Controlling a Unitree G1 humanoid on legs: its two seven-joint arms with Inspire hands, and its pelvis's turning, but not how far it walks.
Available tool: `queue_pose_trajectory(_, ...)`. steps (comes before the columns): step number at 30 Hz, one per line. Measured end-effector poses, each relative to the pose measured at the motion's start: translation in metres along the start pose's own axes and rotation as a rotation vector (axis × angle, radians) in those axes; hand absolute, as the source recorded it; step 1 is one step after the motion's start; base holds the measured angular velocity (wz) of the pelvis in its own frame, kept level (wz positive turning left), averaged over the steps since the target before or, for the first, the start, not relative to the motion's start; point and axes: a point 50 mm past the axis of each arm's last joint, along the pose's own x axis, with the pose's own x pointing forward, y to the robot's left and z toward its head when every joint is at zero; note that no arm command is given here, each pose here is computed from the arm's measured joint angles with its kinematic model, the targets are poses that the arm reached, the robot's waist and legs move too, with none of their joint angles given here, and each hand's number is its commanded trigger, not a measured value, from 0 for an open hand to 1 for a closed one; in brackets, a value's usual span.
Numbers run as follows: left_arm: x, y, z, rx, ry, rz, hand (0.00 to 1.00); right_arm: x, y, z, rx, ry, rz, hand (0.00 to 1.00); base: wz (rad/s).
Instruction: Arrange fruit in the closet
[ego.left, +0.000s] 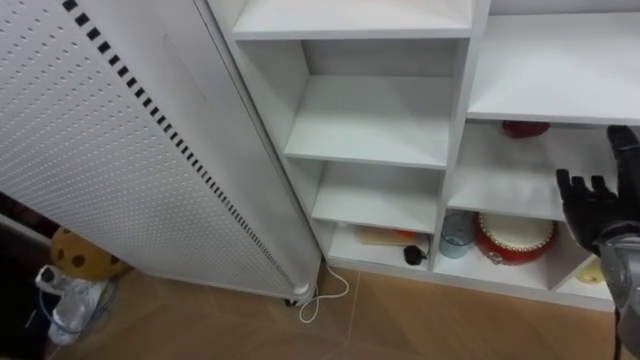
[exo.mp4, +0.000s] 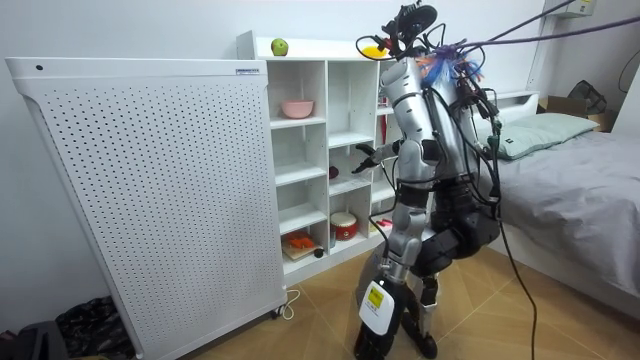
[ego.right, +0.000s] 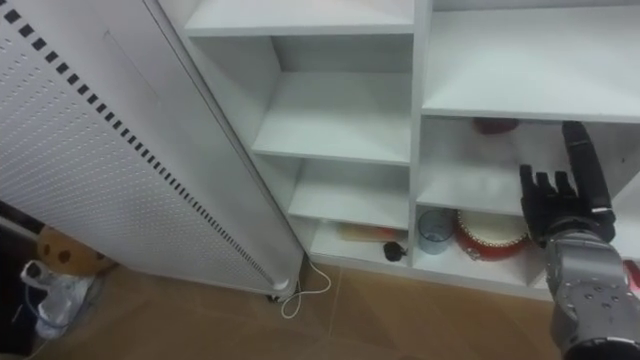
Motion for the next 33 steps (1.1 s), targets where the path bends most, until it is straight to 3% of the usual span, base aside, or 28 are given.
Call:
queue_pose_trajectory(5, 0.0, 0.006, -0.004, 0.01, 0.004, 0.01, 0.0, 0.0, -0.003, 0.0, -0.002, 0.001, -0.017, 0.0, 0.02)
queue_pose_trajectory(12, 0.0, 0.005, -0.004, 0.01, 0.009, -0.027, 0.0, 0.002, -0.032, 0.002, -0.04, 0.005, -0.075, 0.0, 0.0)
queue_pose_trajectory(21, 0.001, 0.005, -0.016, 0.016, 0.065, -0.075, 0.0, -0.022, -0.134, 0.024, -0.266, 0.049, -0.251, 0.0, -0.03)
queue_pose_trajectory(25, 0.004, 0.014, -0.018, -0.037, 0.095, -0.063, 0.0, -0.053, -0.192, 0.037, -0.418, 0.135, -0.385, 0.0, 0.0)
queue_pose_trajectory(29, 0.006, 0.02, -0.018, -0.067, 0.103, -0.042, 0.0, -0.074, -0.223, 0.043, -0.507, 0.188, -0.446, 0.0, 0.06)
queue_pose_trajectory(33, 0.006, 0.025, -0.017, -0.083, 0.086, -0.015, 0.0, -0.113, -0.266, 0.044, -0.618, 0.294, -0.537, 0.0, 0.14)
